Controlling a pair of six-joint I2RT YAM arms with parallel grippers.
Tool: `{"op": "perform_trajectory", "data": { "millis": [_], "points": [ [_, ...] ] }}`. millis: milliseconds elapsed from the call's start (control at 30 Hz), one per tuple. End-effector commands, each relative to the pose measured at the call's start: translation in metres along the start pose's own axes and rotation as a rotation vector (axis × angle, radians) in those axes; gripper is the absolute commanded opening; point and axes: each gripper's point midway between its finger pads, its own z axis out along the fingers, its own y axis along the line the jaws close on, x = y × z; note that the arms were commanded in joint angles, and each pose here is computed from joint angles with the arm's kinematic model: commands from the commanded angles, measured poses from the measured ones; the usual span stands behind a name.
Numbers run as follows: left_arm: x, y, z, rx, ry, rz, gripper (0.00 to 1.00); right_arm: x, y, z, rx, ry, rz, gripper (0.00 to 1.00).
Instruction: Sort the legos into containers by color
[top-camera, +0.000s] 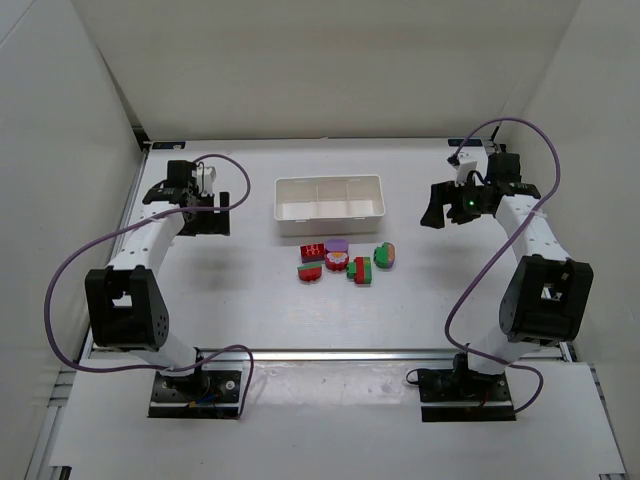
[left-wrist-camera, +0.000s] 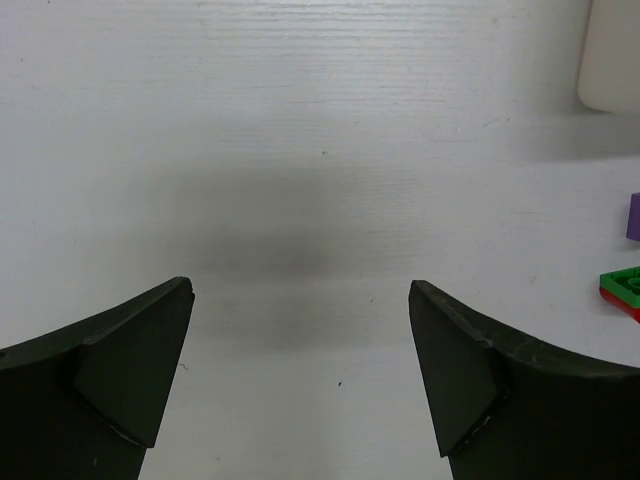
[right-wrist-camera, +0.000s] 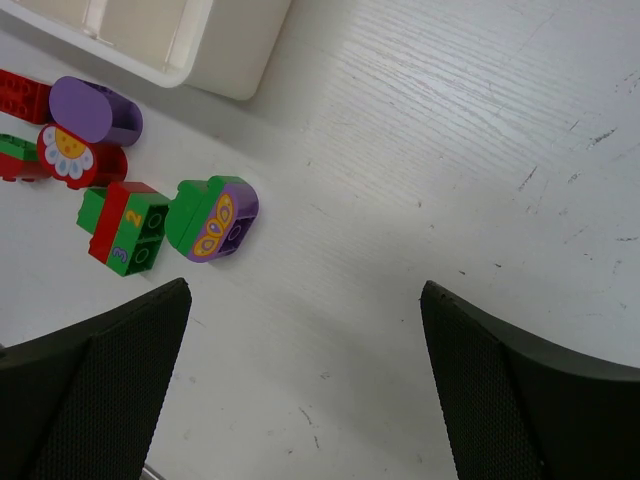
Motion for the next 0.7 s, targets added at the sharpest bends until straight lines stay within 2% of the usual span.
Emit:
{"op": "perform_trajectory", "data": {
  "millis": [0,133,367,500,667],
  "points": [
    [-0.009,0.002,-0.002,-0.02,-0.036,0.001,1.0,-0.007,0.001,0.001,-0.018,-0.012,-0.025,0.99],
    [-0.013,-0.027,-0.016,0.159,-0.066,0.148,0.95,-0.008,0.001,0.002,-0.024,-0.01,-0.037,0.99],
    [0.001,-0.128,-0.046,0.466,-0.13,0.497,0.92,-0.002,0.002,0.004,-0.031,0.007,-0.031,0.99],
    [0.009,-0.17,-0.044,0.51,-0.115,0.673,0.92,0.0,0.003,0.002,-0.033,0.012,-0.036,0.99],
    [0.011,-0.204,-0.032,0.565,-0.061,0.798,0.87,0.002,0.002,0.0,-0.018,0.012,-0.065,0.99]
  ]
}}
